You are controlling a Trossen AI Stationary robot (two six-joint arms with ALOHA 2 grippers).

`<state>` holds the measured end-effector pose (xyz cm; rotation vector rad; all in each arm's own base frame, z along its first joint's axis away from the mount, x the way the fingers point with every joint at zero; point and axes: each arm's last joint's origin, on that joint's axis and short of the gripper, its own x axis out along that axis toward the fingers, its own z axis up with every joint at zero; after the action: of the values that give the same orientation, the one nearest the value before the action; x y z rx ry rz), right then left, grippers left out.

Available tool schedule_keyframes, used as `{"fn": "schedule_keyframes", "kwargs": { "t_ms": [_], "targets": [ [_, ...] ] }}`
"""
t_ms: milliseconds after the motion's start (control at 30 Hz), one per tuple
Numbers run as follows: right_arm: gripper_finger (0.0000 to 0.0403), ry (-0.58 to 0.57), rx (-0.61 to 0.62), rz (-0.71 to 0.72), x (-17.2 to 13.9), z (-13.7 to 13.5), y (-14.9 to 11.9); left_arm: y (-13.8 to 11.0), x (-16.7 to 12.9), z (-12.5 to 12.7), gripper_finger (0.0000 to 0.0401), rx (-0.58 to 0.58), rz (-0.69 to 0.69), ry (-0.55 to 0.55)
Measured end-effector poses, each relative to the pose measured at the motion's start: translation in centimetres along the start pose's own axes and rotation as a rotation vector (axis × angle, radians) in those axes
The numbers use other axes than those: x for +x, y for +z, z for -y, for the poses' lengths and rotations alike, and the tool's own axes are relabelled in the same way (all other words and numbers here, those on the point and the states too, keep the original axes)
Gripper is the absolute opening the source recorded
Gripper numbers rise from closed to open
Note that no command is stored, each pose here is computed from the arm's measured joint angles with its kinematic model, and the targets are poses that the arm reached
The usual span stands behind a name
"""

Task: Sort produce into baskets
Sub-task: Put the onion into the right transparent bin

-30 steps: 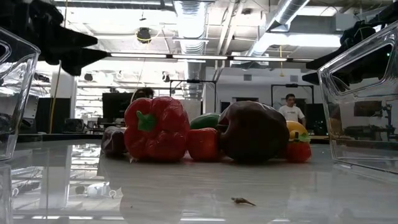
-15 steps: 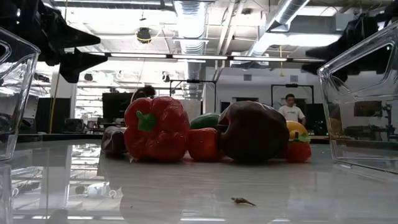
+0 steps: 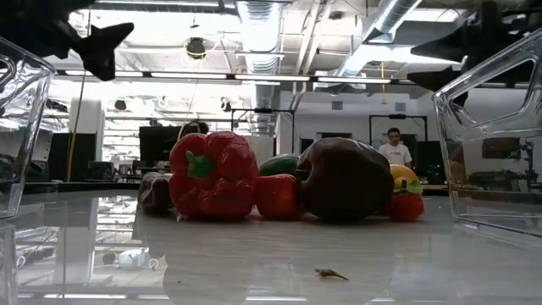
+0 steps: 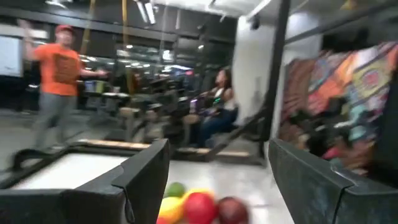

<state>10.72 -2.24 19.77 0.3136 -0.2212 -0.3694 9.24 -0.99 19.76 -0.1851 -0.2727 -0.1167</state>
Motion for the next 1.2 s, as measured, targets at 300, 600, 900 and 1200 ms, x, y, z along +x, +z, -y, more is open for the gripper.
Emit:
{"fn": "schedule_keyframes", "kwargs": {
  "t_ms": [300,600,900,1200],
  "targets": [
    [0.0305,-0.036,-0.093,-0.373,5.5,-0.1,-0.6,0.3,-0.1,-0.5,0.0261,-0.164,0.065,0.193],
    [0.0345,-0.008,-0.446,-0.643,10.7,-0.2,-2.3,0.8,-0.2,-0.8,0.0267,-0.059,0.119,0.313],
    [0.0389,0.012,-0.500,-0.748,14.4,1.7,-4.2,1.6,-0.3,-0.8,0.0296,0.130,0.173,0.374],
    [0.0389,0.023,-0.476,-0.813,16.2,4.2,-7.4,2.0,-0.3,-0.7,0.0297,0.132,0.178,0.349]
  ]
}}
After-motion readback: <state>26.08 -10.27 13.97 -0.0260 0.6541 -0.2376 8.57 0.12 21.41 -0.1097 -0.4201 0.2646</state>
